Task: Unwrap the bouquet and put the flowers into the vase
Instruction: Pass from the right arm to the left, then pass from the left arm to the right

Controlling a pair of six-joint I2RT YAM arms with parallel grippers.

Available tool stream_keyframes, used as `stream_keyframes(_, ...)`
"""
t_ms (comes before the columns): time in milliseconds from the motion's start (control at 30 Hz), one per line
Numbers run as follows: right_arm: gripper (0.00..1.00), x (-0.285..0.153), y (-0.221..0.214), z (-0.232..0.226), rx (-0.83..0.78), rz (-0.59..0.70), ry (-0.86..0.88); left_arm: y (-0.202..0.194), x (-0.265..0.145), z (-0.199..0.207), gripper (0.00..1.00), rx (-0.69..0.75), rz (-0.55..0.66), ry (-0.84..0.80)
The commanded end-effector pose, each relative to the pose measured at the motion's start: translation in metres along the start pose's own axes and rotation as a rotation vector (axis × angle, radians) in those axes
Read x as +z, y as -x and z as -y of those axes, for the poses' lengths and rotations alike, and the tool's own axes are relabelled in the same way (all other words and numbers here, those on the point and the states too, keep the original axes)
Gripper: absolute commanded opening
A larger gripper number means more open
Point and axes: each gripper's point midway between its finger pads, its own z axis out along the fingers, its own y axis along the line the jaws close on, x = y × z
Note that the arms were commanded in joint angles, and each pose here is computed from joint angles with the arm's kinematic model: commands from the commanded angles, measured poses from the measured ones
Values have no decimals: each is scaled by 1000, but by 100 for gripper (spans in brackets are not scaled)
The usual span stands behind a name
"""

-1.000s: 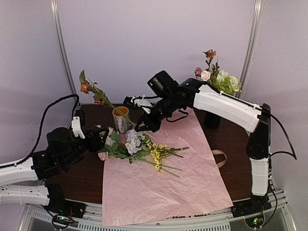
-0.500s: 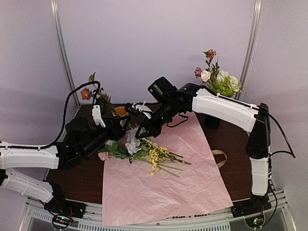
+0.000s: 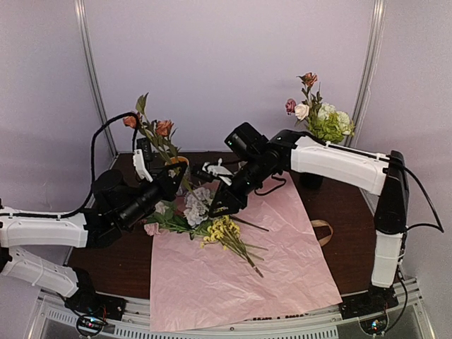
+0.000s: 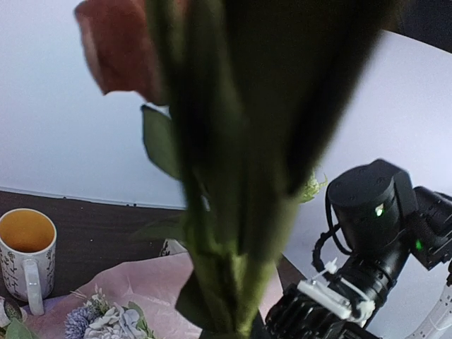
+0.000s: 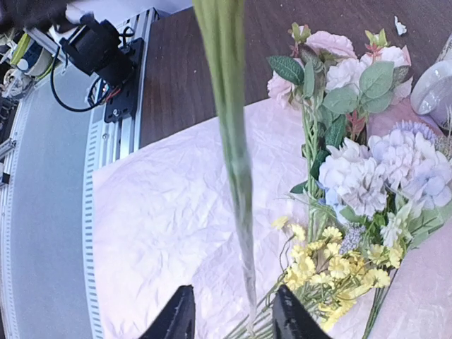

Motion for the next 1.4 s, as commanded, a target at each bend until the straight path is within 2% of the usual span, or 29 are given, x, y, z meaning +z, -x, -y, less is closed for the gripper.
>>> stream_keyframes(0,42,-14,-71,7,-19,-129,-67,42,-16,7,0,-34,144,-23)
stream_keyframes(133,44,-5,-159,0,44,-256,-52,54,-28,2,0,-30,180,4)
stream_keyframes(200,44,-4,-180,-5,57,-292,-45,59,-32,0,0,-22,191,14)
stream_keyframes(300,44,-15,-184,-9,29,-299,-43,63,-32,1,0,16,170,29)
stream_keyframes(400,45,-48,-153,-5,8,-213,-30,57,-24,10,0,96,88,14)
stream_keyframes(567,49,-118,-50,-3,-22,93,-23,34,-7,40,0,206,-76,-124)
stream_keyframes(733,53,-149,29,-14,-58,312,18,29,2,69,0,188,-105,-272)
stream_keyframes(1000,54,-128,68,-39,-56,328,122,26,16,106,0,165,-157,-437)
stream_keyframes(1167,54,-109,76,-43,-42,300,127,30,18,113,0,127,-138,-475)
stream_keyframes(1367,50,-107,84,-47,-20,328,171,28,21,117,0,90,-131,-500)
